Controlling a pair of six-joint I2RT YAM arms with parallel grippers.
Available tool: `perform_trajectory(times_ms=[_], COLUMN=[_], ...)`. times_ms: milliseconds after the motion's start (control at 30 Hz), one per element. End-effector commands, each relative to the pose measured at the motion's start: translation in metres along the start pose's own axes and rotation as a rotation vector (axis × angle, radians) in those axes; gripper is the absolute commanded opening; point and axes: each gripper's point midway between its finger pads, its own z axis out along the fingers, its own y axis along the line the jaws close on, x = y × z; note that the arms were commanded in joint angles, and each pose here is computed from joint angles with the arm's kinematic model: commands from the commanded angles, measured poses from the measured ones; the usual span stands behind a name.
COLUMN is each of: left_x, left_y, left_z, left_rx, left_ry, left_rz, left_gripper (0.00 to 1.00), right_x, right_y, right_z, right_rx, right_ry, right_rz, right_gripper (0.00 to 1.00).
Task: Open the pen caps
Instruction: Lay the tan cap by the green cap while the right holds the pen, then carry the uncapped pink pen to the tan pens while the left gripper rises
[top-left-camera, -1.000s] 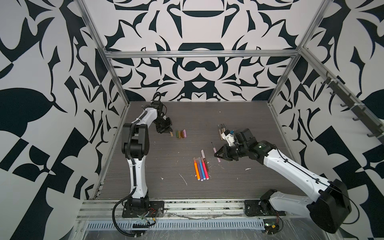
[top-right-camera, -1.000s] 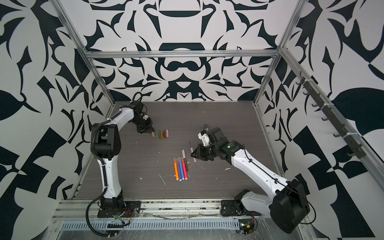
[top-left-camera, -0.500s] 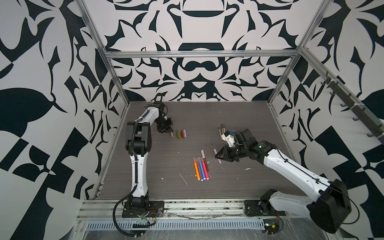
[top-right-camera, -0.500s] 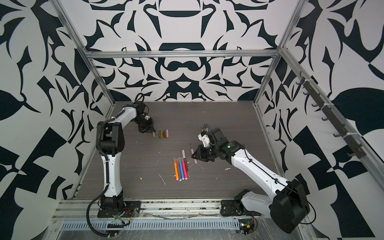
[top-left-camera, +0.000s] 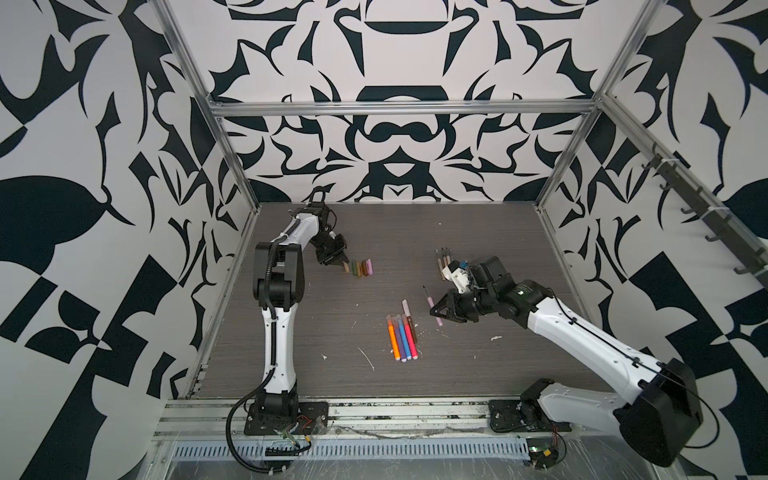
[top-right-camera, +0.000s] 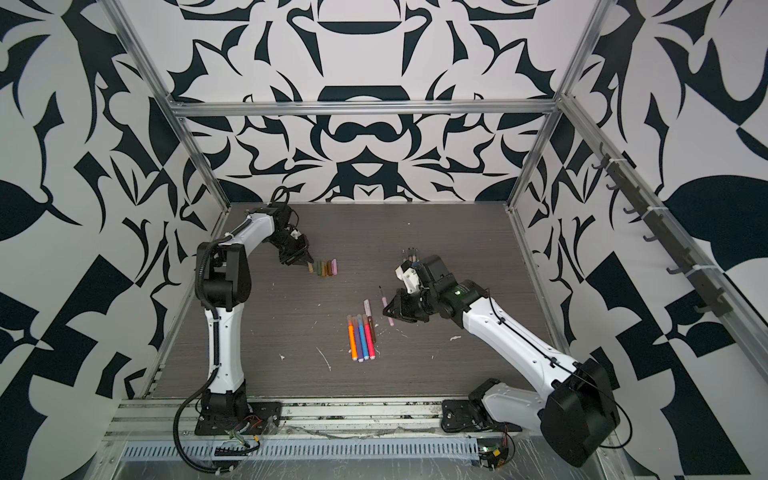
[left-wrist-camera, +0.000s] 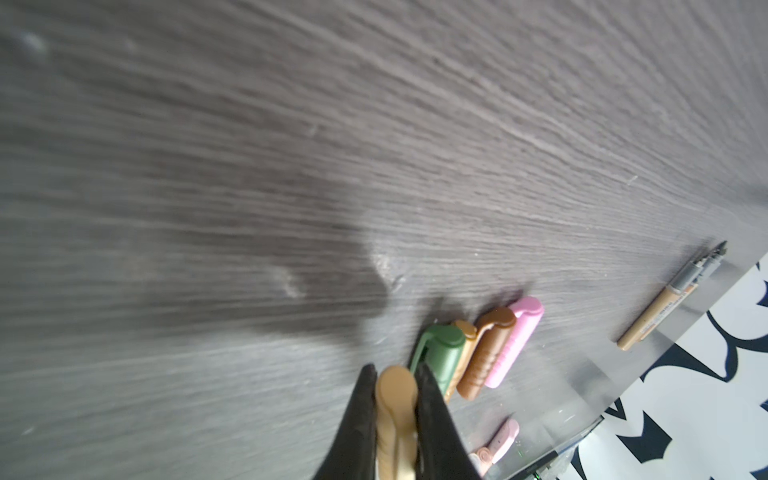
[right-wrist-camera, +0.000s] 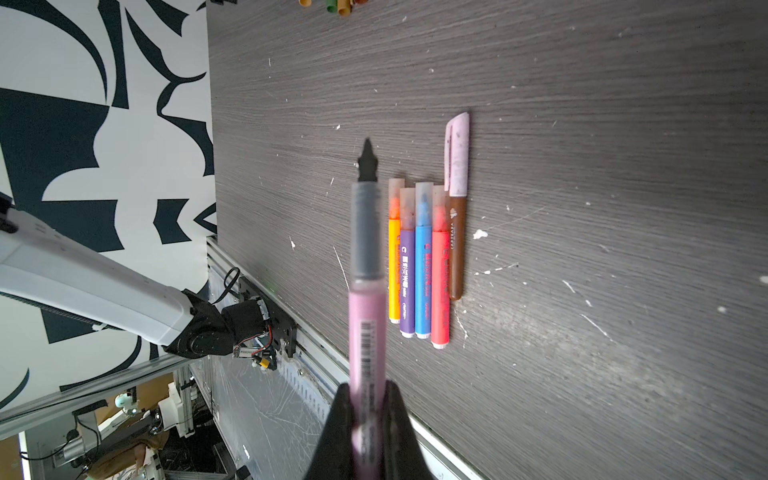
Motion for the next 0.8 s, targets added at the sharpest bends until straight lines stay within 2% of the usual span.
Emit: perform_trajectory(times_ms=[0,200,767], left_x=[0.005,0.007,0.004], left_y=[-0.001,-0.003,-0.015], left_z=[0.009,0.016,0.007], left_rx=[0.002,0.004,0.035], left_ry=[0.044,0.054,0.032], left_rz=[-0.022,-0.023,-0.019], left_gripper=[0.25,0.36,0.39], right_x=[-0.009,-0.009,-0.009], right_y=[0.016,0.017,0.017], right_z=[-0.011,-0.013,-0.013], right_rx=[-0.026,-0.025,-0.024], right_ry=[-0.036,-0.038,-0.038], right_rz=[-0.047,-0.048,-0.048], right_gripper=[0.00,0.00,0.00])
